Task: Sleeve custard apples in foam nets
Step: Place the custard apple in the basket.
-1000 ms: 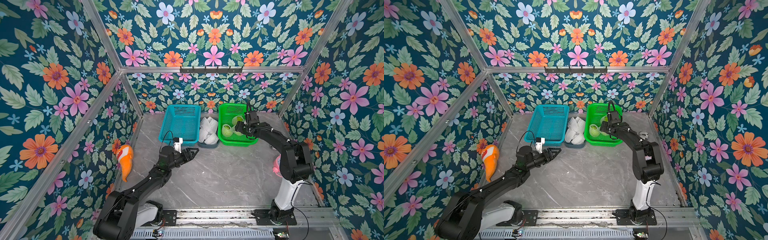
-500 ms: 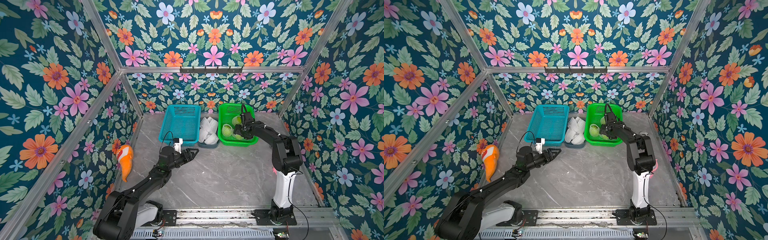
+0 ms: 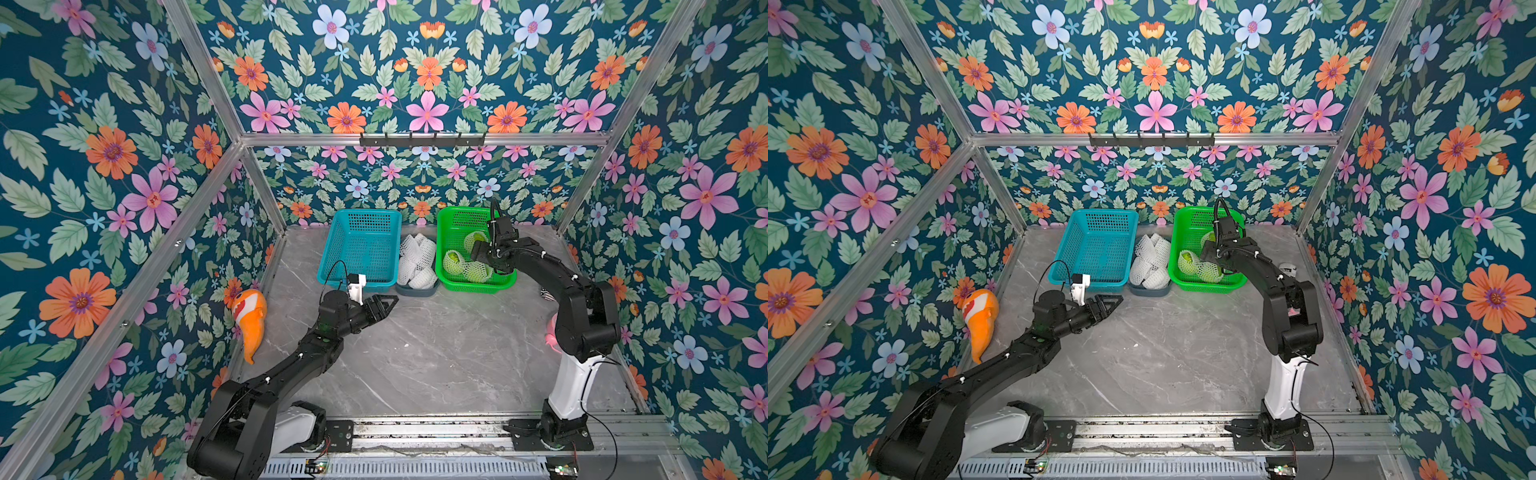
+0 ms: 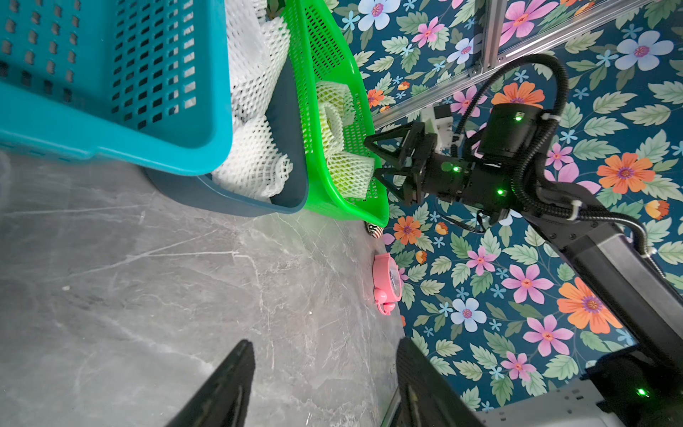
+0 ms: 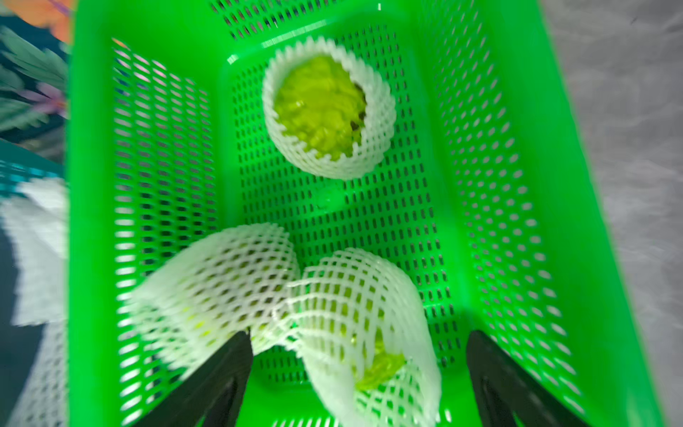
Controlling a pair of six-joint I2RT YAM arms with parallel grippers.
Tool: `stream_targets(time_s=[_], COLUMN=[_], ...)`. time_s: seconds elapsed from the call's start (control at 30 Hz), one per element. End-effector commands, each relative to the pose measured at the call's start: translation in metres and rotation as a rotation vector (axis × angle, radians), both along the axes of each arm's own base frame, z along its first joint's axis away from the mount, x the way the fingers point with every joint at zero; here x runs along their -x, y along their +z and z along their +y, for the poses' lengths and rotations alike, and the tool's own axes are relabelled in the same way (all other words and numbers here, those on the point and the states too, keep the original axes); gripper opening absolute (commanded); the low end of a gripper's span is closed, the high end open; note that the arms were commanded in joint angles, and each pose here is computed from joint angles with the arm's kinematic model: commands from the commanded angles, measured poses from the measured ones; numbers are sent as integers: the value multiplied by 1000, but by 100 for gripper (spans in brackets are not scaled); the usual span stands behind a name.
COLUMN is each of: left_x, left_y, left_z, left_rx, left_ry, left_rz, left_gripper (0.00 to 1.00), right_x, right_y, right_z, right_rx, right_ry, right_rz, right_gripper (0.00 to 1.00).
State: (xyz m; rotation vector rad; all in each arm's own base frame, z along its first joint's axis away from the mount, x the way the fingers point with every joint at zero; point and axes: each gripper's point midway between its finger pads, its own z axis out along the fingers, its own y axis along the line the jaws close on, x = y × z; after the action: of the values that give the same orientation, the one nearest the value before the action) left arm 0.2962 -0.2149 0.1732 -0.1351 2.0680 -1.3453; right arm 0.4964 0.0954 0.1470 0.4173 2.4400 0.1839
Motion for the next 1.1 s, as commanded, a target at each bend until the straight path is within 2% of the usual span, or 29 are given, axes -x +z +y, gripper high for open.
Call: stream_targets(time_s=[0.0, 0.23, 0.3, 0.33, 0.47, 0.53, 0.63, 0.8, 1.07], left_x=[-5, -20, -26, -30, -47, -55, -64, -72, -66], left_y=[3, 13, 16, 20, 30, 36, 45, 47, 39], left_z=[2, 11, 19, 23, 44, 53, 66, 88, 81], left_rx=[-33, -142, -197, -223, -345, -398, -472, -586, -558], left_ry=[12, 72, 110, 132, 240, 289, 350, 445, 402], left_rz=[-26, -44, -46, -58, -73, -84, -96, -74, -54], left_gripper=[64, 69, 70, 71, 74, 74, 80, 81, 80], right_x=[9, 29, 39, 45, 67, 78, 93, 109, 100], right_y=[20, 61, 78, 82, 91, 91, 90, 82, 59], right_z=[-7, -8, -7, -7, -16, -21, -27, -21, -9], right_rx=[27, -2, -26, -35, -36, -28, -17, -56, -90], right_ry=[-3, 20, 31, 32, 17, 7, 5, 46, 84], right_rz=[-31, -108, -155, -170, -227, -255, -285, -303, -194], right_gripper=[92, 94, 95, 99, 99, 99, 99, 99, 99])
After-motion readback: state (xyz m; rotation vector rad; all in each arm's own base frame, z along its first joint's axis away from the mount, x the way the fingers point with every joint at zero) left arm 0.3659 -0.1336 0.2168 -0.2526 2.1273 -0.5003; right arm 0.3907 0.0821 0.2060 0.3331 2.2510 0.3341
